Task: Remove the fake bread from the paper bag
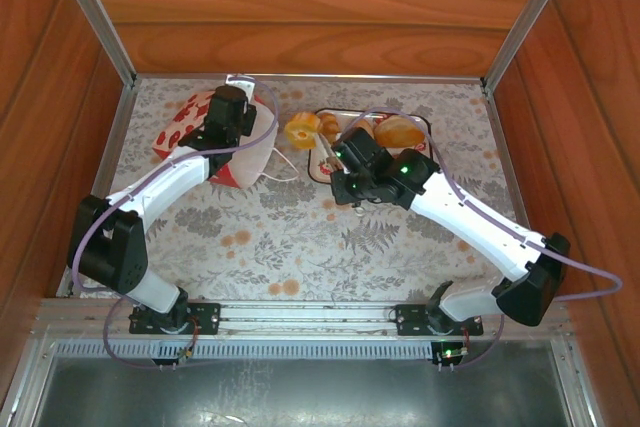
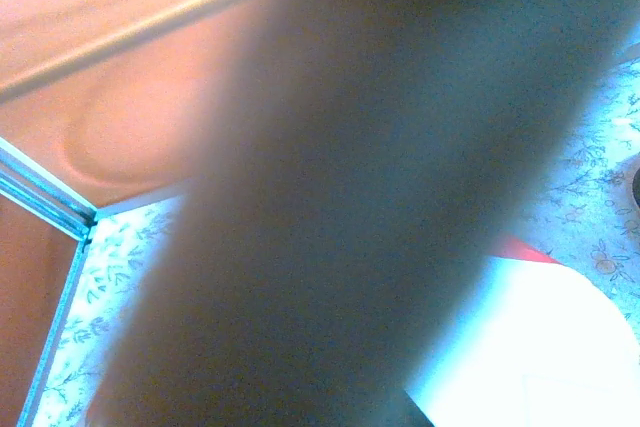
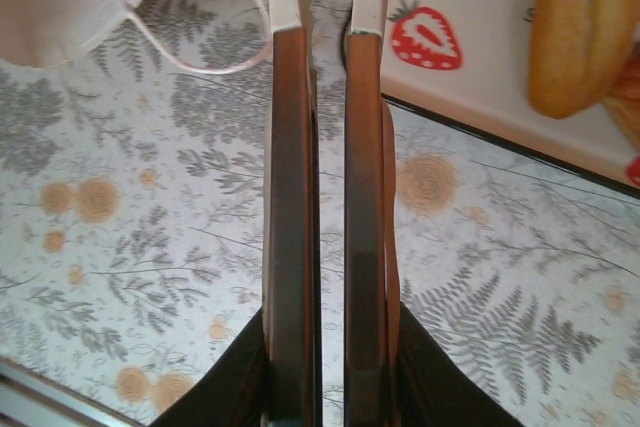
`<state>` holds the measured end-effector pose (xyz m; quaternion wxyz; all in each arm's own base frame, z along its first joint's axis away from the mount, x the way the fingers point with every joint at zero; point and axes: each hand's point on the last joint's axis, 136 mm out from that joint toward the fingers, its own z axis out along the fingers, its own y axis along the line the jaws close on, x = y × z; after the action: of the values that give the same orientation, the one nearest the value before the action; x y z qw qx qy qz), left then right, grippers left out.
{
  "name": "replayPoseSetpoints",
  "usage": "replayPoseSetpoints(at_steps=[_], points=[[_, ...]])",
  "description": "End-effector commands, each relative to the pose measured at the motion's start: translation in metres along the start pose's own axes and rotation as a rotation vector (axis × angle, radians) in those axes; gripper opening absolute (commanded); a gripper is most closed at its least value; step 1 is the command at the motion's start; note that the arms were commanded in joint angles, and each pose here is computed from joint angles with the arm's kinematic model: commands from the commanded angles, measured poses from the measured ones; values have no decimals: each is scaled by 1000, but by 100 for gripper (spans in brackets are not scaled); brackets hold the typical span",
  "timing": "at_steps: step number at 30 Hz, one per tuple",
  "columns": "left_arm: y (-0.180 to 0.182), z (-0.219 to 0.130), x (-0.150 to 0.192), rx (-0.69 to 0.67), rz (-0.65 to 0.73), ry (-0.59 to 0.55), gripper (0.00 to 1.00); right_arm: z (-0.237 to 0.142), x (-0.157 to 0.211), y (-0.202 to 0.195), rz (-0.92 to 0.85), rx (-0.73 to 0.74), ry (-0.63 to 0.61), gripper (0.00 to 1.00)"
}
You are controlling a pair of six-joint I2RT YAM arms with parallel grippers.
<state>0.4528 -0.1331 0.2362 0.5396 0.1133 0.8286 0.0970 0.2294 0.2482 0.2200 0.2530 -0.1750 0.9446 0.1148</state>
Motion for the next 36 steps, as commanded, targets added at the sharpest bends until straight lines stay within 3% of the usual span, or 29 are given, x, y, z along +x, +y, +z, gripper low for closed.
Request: replayPoseSetpoints(at_steps=[1,14,36], points=[[7,-3,3,-18,-17,11,0,-4,7,-26,12,139,-1,0],[18,-33,-10,3,-64,-50,0,23,19,-59,-28,367,82,0],[20,-36,-5,-3,-62,-45,0,60,26,-77,-78,502,84,0]])
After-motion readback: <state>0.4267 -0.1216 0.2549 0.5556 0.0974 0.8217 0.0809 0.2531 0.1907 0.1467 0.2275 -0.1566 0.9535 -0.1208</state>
